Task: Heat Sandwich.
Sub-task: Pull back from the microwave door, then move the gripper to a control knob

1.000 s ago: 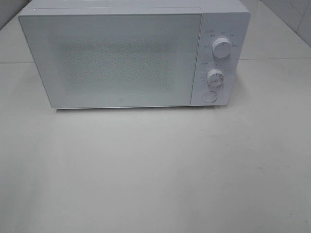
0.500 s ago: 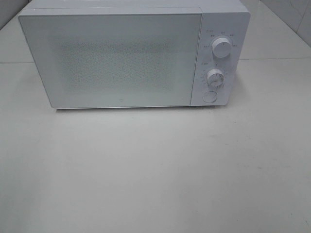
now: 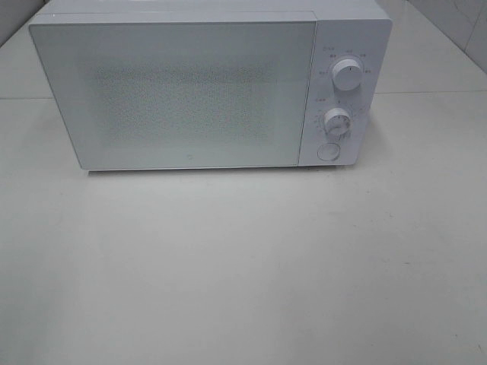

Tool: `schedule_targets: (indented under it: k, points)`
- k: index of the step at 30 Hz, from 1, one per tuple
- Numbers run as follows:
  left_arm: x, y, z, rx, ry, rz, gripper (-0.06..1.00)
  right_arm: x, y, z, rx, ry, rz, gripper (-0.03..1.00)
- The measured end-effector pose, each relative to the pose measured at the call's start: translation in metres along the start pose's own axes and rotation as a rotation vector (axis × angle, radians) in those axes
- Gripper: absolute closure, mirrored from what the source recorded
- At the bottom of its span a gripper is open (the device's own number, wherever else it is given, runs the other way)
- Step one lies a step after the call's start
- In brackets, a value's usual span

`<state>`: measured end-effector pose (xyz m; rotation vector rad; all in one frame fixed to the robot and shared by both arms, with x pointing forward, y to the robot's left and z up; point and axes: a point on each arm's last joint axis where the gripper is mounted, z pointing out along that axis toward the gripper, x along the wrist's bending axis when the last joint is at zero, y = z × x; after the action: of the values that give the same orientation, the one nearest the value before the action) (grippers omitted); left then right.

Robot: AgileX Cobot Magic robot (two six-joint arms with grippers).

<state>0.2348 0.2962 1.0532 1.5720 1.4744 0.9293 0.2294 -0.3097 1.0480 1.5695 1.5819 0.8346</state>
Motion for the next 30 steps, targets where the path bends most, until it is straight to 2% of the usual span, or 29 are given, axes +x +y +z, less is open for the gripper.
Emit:
schedule_targets:
  k: [24, 30]
  points:
    - [0.000, 0.000, 0.000, 0.000, 0.000, 0.000, -0.05, 0.000, 0.001, -0.001, -0.003, 0.001, 0.001, 0.21]
    - [0.000, 0.000, 0.000, 0.000, 0.000, 0.000, -0.05, -0.001, 0.017, -0.010, -0.027, 0.001, 0.003, 0.21]
